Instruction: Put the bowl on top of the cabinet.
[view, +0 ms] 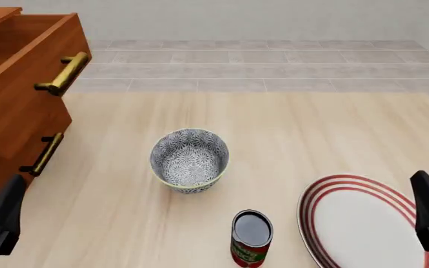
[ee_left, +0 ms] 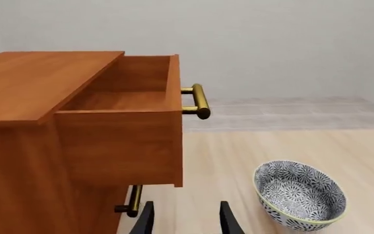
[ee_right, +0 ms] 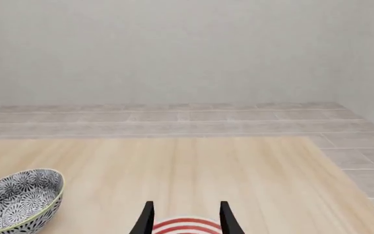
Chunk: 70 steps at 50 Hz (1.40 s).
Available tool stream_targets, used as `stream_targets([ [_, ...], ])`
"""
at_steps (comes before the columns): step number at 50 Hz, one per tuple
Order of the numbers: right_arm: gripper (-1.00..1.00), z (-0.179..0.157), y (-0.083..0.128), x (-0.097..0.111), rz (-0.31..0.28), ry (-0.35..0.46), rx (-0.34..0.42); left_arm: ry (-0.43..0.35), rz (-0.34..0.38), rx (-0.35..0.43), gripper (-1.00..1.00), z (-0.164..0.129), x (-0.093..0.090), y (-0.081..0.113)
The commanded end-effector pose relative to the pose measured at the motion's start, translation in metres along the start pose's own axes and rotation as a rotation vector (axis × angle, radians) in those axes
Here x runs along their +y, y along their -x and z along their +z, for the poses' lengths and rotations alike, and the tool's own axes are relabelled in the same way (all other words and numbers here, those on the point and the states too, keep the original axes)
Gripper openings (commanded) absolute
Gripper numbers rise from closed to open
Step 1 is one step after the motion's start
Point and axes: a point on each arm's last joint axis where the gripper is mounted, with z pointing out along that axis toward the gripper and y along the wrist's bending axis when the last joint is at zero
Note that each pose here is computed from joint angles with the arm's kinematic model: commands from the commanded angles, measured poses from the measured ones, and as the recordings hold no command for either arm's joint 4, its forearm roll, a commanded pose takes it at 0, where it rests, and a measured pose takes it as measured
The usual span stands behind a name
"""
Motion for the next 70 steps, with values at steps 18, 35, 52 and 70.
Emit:
stream_targets([
  [18,1.00,0.000,0.002,0.000,0.010,0.006,-0.007,-0.162,0.026,0.049,1.00,0.006,-0.010,-0.003],
  [35,1.00,0.000,0.002,0.000,0.015,0.007,-0.008,-0.229,0.044,0.075,1.00,0.011,-0.016,-0.005],
  [52,1.00,0.000,0.002,0.001,0.014,0.009,-0.009,-0.273,0.042,0.093,1.00,0.013,-0.020,-0.006],
  [70,1.00,0.000,0.002,0.000,0.017,0.007,-0.009,-0.344,0.025,0.115,1.00,0.019,-0.027,-0.007],
])
